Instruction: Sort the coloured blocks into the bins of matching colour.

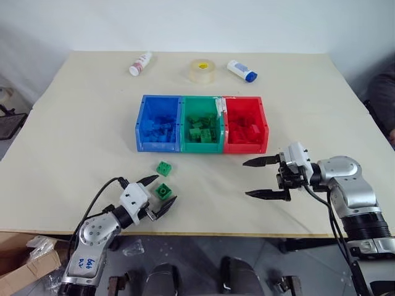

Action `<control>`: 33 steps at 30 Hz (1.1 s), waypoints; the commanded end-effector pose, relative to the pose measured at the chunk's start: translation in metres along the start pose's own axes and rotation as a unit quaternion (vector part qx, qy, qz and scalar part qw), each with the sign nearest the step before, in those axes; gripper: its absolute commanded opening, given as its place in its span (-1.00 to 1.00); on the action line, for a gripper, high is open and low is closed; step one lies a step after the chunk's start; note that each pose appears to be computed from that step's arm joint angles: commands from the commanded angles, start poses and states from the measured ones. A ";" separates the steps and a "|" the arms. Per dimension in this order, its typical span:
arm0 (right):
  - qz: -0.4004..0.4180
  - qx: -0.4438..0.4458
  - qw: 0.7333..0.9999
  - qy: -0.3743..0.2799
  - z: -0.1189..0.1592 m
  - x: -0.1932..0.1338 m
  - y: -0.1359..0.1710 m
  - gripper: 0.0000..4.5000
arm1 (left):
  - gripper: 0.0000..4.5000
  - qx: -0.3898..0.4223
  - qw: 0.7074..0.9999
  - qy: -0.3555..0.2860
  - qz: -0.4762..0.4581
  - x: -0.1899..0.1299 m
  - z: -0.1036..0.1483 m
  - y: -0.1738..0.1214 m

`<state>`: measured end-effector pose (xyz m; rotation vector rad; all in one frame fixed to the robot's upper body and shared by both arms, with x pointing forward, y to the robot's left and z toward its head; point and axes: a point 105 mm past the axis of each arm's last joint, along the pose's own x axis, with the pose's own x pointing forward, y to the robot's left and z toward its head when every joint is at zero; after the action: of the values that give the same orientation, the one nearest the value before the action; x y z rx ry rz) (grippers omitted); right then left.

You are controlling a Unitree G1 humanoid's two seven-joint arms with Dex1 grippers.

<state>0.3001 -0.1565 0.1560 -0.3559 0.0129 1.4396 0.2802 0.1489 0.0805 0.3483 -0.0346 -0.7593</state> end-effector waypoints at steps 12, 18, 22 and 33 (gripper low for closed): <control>-0.021 0.007 0.999 -0.032 0.010 -0.013 0.014 1.00 | -0.32 -0.019 0.997 0.029 -0.067 0.003 -0.012 -0.013; -0.036 0.021 0.998 -0.041 0.009 -0.015 0.014 1.00 | -0.32 -0.031 0.996 0.033 -0.081 0.010 0.001 -0.007; -0.046 0.027 0.997 -0.049 0.010 -0.016 0.014 1.00 | -0.32 -0.010 0.998 -0.005 -0.063 0.014 0.032 0.011; -0.071 0.009 0.995 -0.069 0.021 -0.011 0.004 1.00 | -0.32 0.003 0.997 -0.079 0.022 0.038 0.097 0.093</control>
<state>0.2891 -0.1646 0.1597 -0.2249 -0.0221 1.3274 0.3487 0.1505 0.1962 0.2914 -0.1869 -0.7616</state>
